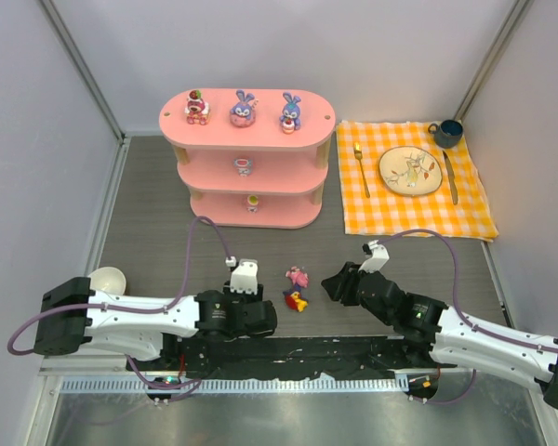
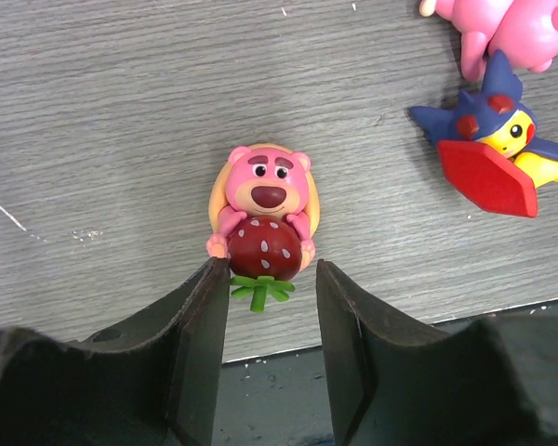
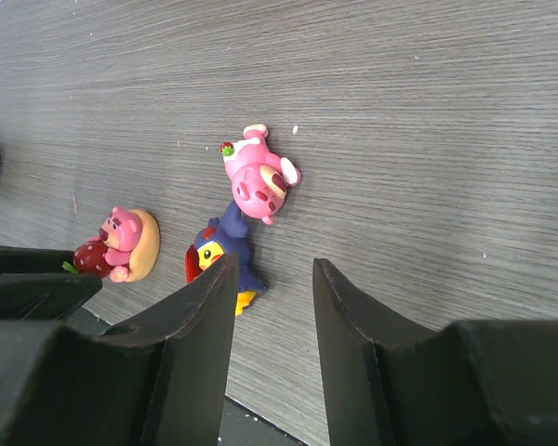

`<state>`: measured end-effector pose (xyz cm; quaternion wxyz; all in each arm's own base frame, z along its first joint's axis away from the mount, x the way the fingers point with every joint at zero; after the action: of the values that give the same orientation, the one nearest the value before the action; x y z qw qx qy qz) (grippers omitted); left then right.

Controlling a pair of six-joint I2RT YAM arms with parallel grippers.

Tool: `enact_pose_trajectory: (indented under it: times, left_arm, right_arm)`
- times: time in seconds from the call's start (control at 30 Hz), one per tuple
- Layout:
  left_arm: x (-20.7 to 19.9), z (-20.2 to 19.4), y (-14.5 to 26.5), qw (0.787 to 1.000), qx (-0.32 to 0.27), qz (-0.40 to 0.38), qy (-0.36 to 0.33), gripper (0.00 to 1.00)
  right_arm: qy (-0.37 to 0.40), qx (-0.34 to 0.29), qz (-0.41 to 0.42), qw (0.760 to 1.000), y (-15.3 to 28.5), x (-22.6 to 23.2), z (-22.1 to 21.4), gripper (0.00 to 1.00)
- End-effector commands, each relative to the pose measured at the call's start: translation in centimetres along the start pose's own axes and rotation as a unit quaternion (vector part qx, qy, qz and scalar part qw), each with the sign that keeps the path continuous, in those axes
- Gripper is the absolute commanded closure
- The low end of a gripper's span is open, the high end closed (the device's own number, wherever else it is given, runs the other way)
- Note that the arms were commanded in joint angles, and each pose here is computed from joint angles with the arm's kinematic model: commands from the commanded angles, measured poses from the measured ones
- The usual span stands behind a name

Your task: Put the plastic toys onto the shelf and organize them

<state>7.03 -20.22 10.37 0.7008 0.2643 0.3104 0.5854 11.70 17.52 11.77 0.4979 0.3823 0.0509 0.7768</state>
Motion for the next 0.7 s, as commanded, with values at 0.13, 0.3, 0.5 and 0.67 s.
enact_pose_trajectory:
  times: [0.13,0.3,0.5,0.67]
  left_arm:
    - [-0.6,-0.09,-0.53,1.0,-0.003,-0.02,0.002,0.57]
    - [-0.48,-0.17,-0.71,1.0,-0.001,-0.015,0.0,0.57]
    - [-0.32,-0.22,-0.87,1.0,-0.002,-0.009,0.002,0.63]
    - [-0.48,0.15,-0.83,1.0,-0.006,0.0,-0.005,0.91]
  right_arm:
    - [-0.012,-0.017,0.009,1.0,-0.03,0.58,0.74,0.56]
    - [-0.012,-0.017,0.009,1.0,-0.03,0.58,0.74,0.56]
    - [-0.013,-0.016,0.01,1.0,-0.02,0.62,0.71,0.56]
    - [-0.012,-0.015,0.01,1.0,-0.04,0.73,0.77,0.56]
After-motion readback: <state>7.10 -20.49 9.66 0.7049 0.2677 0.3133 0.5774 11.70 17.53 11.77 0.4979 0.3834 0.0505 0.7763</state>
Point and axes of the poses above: each gripper's point midway between its finger pads, its own y axis back along the fingers, its own x axis along the line the jaws close on, z = x × y, the point moved 6 cm from there along y, back along the fingers, and after that the axes turned 2 degrees about y, right-handed, at the moved point
